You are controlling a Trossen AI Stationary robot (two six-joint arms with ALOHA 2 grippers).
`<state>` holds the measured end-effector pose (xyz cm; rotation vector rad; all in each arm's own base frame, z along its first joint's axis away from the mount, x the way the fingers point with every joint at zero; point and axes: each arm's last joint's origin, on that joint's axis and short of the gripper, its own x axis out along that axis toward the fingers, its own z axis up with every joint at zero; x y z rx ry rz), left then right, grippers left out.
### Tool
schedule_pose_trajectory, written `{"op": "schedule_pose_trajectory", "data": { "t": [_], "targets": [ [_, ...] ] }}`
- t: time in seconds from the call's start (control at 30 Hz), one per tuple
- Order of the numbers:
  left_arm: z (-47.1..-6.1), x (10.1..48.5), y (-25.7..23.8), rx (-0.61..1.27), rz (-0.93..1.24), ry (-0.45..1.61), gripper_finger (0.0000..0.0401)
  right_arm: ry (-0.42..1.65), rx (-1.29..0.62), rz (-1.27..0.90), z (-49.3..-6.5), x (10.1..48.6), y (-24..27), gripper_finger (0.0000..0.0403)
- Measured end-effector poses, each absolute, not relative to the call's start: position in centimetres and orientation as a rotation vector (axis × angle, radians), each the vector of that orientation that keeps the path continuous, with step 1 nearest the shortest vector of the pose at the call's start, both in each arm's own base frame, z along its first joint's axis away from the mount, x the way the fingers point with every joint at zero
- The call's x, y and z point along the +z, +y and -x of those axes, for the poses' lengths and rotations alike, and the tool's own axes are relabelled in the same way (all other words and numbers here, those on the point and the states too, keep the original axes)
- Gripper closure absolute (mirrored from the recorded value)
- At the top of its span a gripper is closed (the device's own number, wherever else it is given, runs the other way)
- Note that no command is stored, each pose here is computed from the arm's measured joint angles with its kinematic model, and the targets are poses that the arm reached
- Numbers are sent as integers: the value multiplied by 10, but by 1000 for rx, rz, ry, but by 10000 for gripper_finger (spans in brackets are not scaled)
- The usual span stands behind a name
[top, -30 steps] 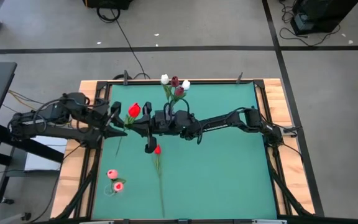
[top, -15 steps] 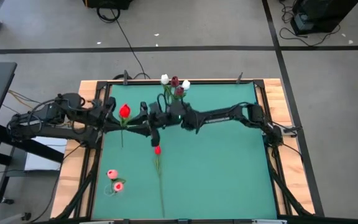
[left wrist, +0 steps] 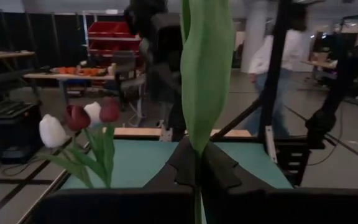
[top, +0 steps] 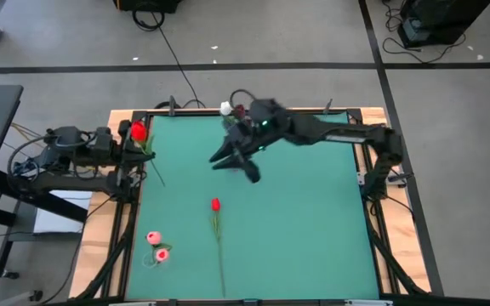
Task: Sort flowers into vase by color
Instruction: Put the top red tulip into the transparent vase
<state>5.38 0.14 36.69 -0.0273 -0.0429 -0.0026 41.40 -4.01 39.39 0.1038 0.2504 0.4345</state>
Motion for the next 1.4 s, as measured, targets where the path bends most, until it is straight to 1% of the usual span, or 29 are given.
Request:
{"op": "schedule_pose_trajectory", "data": {
  "t": [0.17,0.27,0.47,0.63,0.73,0.8,1.0,1.2,1.4],
  "targets": [
    [-55,366,2,28,16,-32,395,312,362,-71,-364,426,-51,292],
    [-55,366,3,67,10,-33,395,345,314,-61,-337,434,-58,292],
    [-55,366,4,98,4,-33,395,323,244,-109,-287,422,-65,292],
    [-55,366,6,145,5,-34,395,188,208,-175,-245,412,-58,292],
    [-55,366,6,165,5,-33,395,71,188,-196,-220,417,-45,292],
    [-55,366,7,180,6,-33,395,24,182,-172,-205,419,-34,292],
    [-54,366,8,226,7,-34,395,90,114,-143,-165,402,-11,292],
    [-59,366,9,242,8,-22,394,57,99,-174,-136,388,-3,292],
    [-74,366,10,252,7,3,393,25,79,-150,-119,379,-2,292]
  ]
}}
